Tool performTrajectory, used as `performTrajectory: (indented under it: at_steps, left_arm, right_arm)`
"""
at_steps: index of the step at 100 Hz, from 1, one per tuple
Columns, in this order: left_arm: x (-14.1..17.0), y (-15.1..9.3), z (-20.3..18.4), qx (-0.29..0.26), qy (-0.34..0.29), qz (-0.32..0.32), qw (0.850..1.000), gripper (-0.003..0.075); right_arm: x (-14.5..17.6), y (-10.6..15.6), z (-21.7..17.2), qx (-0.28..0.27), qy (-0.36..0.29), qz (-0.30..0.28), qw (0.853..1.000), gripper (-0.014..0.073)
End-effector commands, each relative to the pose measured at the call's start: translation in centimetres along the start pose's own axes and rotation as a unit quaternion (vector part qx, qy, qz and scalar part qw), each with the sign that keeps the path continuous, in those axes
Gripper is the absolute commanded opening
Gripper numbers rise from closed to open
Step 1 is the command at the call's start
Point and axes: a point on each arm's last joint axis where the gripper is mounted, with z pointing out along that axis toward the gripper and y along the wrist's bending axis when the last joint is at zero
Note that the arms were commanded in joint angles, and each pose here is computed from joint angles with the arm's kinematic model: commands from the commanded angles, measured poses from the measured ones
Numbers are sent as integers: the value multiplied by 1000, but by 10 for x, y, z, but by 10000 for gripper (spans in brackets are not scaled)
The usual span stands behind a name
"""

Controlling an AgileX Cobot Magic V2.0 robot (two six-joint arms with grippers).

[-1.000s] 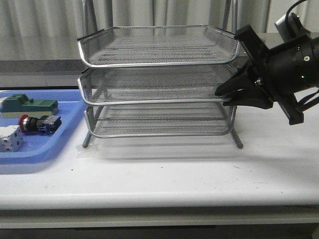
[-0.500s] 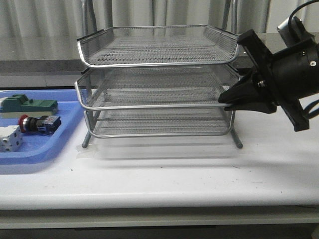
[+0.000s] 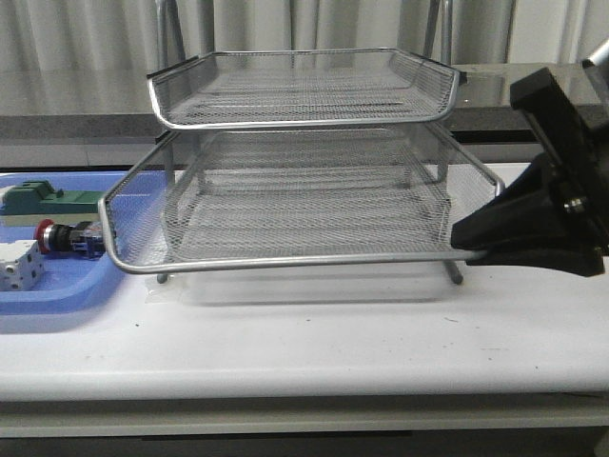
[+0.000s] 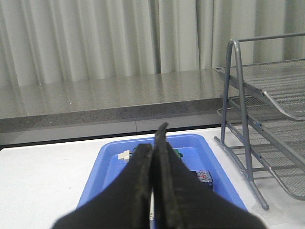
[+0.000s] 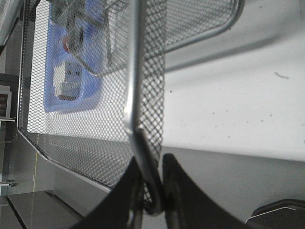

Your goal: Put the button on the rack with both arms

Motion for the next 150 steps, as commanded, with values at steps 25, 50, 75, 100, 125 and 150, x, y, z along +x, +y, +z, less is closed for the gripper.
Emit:
performTrajectory:
  at_steps: [25, 50, 75, 100, 125, 150]
  left_arm:
    - [2, -1, -2, 2, -41, -9, 999, -20]
    - [2, -1, -2, 2, -41, -9, 999, -20]
    - [2, -1, -2, 2, -41, -9, 999, -20]
    - [2, -1, -2, 2, -41, -9, 999, -20]
    - [2, -1, -2, 2, -41, -9, 999, -20]
    - [2, -1, -2, 2, -41, -9, 999, -20]
  right_arm:
    - [14, 7, -13, -20, 0, -36, 999, 7]
    - [16, 12, -13, -45, 12, -42, 998, 302]
    - [20, 26, -25, -70, 8, -95, 993, 475]
    - [31, 33, -50, -10, 16, -146, 989, 475]
    - [26, 51, -92, 116, 9, -215, 970, 465]
    - [20, 73, -153, 258, -51, -266, 928, 465]
